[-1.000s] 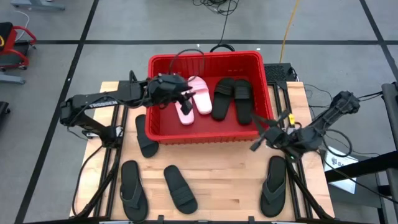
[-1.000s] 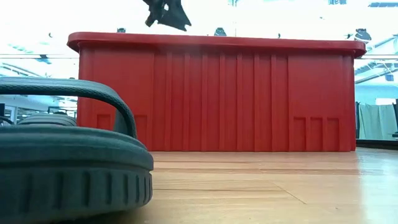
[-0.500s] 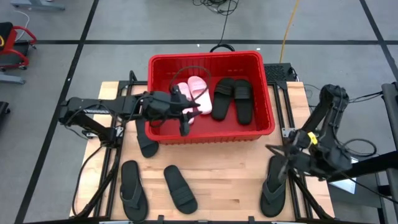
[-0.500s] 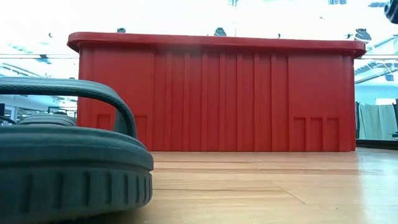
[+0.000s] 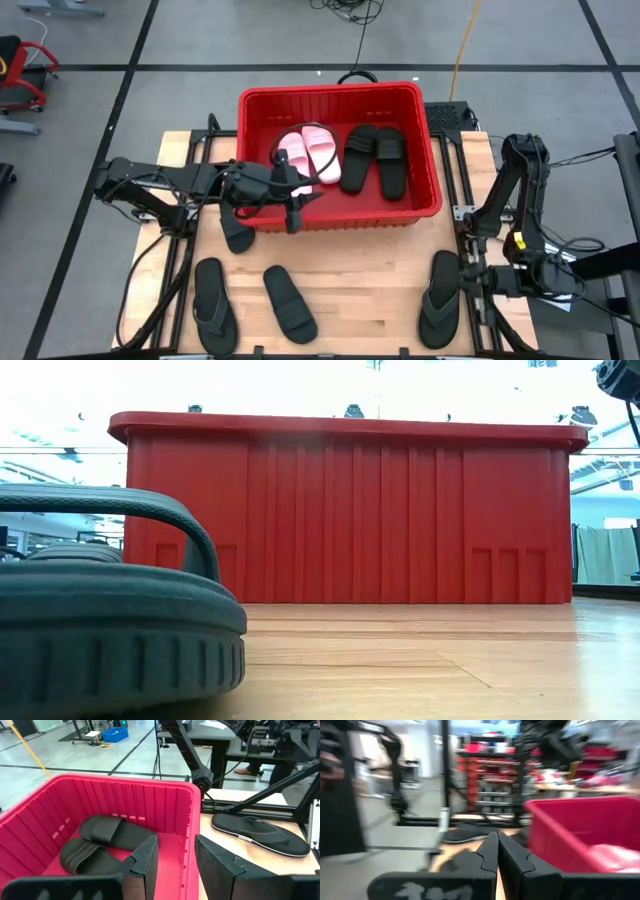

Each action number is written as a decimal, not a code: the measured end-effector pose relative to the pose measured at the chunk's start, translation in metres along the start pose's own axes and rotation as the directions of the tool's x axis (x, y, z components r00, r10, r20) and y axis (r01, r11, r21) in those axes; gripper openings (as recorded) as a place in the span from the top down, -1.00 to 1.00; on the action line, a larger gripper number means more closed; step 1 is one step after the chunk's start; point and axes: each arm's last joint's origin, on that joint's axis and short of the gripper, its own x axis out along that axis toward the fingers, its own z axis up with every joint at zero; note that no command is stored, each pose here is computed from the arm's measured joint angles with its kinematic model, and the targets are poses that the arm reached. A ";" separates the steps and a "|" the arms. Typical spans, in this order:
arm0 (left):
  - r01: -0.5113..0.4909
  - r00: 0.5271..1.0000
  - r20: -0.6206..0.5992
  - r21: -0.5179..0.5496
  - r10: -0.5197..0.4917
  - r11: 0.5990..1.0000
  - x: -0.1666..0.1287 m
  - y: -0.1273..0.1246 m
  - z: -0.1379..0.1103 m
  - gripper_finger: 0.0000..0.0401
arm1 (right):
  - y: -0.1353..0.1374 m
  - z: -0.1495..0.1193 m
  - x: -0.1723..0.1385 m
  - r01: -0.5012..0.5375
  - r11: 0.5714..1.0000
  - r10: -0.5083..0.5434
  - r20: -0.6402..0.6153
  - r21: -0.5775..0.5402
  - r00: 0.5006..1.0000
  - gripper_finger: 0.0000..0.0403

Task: Pick and place slides into bin
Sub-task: Put the black slipper into the red bin

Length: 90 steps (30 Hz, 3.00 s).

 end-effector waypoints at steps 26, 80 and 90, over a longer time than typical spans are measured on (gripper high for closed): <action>0.011 1.000 -0.003 -0.019 -0.011 1.000 0.000 -0.002 -0.001 0.37 | -0.020 -0.100 0.024 -0.002 0.714 0.505 -0.513 0.700 0.695 1.00; 0.012 1.000 -0.014 0.037 -0.012 0.999 0.000 -0.001 -0.002 0.37 | -0.049 -0.120 0.050 0.491 0.582 0.481 -0.761 0.648 0.434 0.29; 0.012 1.000 -0.018 0.039 -0.012 0.999 0.000 -0.001 -0.002 0.37 | -0.046 -0.126 0.051 0.529 0.574 0.480 -0.781 0.624 0.400 0.30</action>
